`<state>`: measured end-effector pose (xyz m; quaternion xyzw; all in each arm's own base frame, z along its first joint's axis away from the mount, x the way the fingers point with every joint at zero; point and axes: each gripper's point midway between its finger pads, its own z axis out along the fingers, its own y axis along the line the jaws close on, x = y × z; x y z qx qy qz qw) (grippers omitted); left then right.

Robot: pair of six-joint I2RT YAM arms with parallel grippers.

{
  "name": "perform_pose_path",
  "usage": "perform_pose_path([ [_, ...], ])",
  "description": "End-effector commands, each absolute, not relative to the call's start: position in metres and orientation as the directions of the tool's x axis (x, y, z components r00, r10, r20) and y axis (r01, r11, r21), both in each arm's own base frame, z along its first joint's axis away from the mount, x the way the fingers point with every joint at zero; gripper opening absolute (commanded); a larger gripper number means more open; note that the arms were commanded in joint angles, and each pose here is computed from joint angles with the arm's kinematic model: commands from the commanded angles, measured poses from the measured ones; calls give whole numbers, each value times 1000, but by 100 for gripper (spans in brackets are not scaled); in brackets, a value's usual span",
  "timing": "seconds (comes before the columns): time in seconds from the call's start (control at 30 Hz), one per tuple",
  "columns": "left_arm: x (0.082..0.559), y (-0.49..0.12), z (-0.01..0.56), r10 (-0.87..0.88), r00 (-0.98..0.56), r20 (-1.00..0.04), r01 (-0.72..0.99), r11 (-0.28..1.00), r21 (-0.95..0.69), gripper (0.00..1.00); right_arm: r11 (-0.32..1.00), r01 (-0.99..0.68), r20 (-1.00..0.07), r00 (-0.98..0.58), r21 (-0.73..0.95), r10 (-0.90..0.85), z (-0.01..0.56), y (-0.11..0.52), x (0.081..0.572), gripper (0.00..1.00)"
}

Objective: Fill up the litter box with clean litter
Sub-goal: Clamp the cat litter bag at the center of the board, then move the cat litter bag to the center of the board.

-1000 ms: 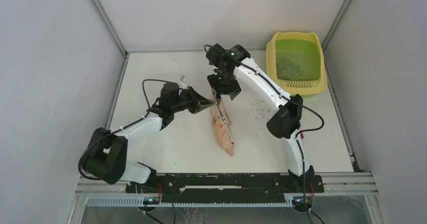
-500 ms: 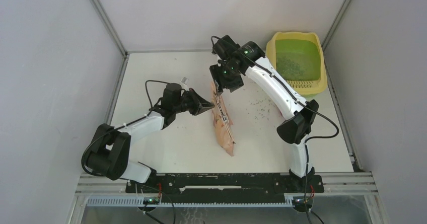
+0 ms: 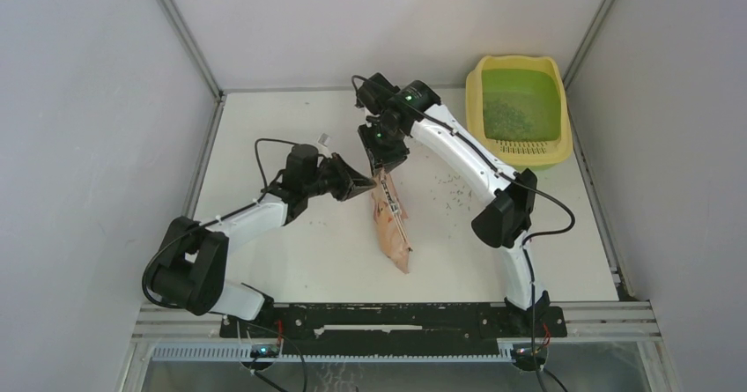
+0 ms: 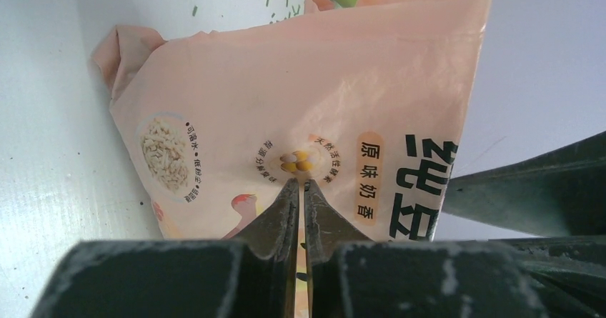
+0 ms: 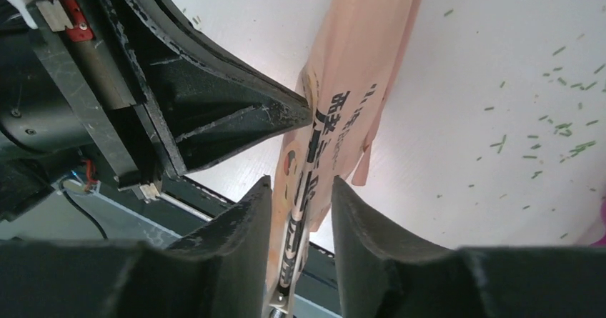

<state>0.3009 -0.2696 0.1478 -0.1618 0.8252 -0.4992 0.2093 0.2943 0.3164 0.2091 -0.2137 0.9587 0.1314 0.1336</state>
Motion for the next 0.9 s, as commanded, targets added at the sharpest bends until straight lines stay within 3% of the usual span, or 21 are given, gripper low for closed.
perform_pose_path([
  [0.0, 310, -278, 175, -457, -856, -243, 26, 431, -902, 9, 862, -465, -344, -857, 200, -383, 209, 325, 300, 36],
  [0.2, 305, -270, 178, -435, -852, -291, 50, 486, -873, 11, 864, -459, -346, -860, 206, -375, 205, 324, 309, 0],
  [0.37, 301, -238, 176, -415, -827, -380, 56, 611, -789, 38, 861, -441, -427, -849, 253, -310, 231, 321, 324, 0],
  [0.47, 302, -219, 180, -434, -805, -403, 50, 628, -777, 46, 856, -425, -496, -834, 296, -242, 256, 318, 339, 0],
  [0.87, 304, -177, 184, -462, -777, -429, 16, 666, -746, 51, 865, -327, -597, -801, 381, -40, 282, 269, 418, 0],
])
